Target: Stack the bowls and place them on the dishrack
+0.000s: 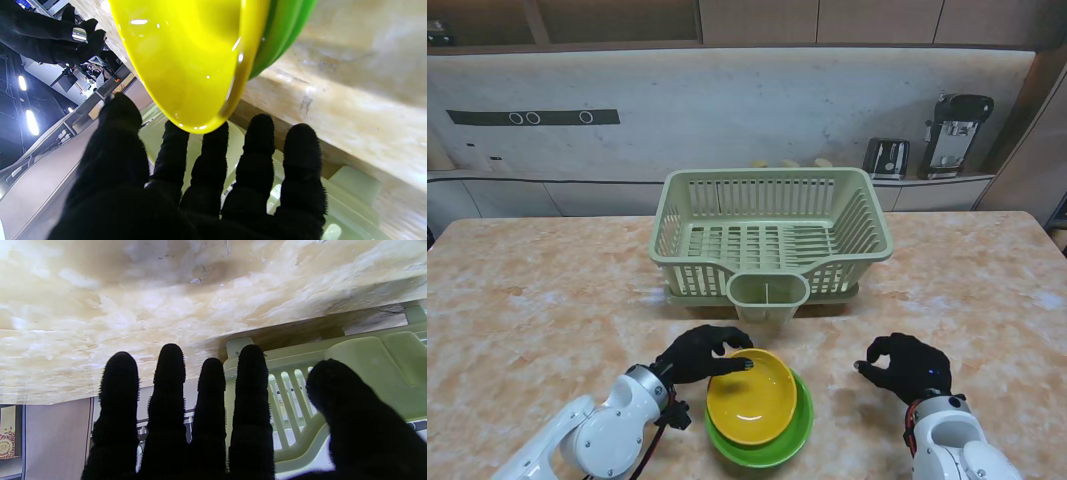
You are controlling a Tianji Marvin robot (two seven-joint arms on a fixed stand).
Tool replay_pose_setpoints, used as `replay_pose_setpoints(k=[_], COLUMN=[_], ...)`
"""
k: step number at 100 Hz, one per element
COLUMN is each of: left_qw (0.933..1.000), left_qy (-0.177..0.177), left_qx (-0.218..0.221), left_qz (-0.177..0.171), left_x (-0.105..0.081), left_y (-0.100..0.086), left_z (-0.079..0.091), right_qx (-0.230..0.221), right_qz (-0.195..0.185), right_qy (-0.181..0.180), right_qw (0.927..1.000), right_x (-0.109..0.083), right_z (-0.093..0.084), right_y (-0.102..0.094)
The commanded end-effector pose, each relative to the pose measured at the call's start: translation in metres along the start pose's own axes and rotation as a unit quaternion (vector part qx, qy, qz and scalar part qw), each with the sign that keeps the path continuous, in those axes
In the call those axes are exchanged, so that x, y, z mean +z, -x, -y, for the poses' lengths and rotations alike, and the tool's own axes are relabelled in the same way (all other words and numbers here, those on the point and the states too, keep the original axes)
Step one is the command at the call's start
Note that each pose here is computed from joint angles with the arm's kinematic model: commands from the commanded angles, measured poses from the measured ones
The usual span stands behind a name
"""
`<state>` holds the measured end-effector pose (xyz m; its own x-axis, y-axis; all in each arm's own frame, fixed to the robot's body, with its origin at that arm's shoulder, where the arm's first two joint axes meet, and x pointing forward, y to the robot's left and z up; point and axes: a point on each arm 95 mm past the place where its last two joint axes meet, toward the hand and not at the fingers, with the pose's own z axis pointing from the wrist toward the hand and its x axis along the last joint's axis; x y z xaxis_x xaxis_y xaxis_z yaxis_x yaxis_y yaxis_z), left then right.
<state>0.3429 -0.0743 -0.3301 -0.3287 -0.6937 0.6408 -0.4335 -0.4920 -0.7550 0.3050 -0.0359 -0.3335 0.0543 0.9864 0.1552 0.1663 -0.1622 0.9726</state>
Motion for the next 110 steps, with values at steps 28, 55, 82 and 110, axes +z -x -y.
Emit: replay_pose_setpoints(k=[28, 55, 82, 110], left_qw=[0.999, 0.9966, 0.994, 0.9877], left_qy=[-0.034, -0.056, -0.047, -0.072], left_qx=[0.03, 0.059, 0.09, 0.129], left_qz=[0.0, 0.014, 0.04, 0.052], left_x=[-0.006, -0.012, -0.017, -0.024], left_y=[-0.005, -0.001, 0.008, 0.01], left_z=[0.005, 0.009, 0.007, 0.015], right_qx=[0.002, 0.002, 0.004, 0.009], right_qz=[-0.002, -0.005, -0.011, -0.042], right_qy=[-0.009, -0.003, -0.006, -0.023], right_qw=[1.0, 1.0, 0.9999, 0.9988], right_x=[-0.004, -0.006, -0.008, -0.012], right_z=[0.005, 0.005, 0.004, 0.006], right_y=[-0.002, -0.001, -0.002, -0.013])
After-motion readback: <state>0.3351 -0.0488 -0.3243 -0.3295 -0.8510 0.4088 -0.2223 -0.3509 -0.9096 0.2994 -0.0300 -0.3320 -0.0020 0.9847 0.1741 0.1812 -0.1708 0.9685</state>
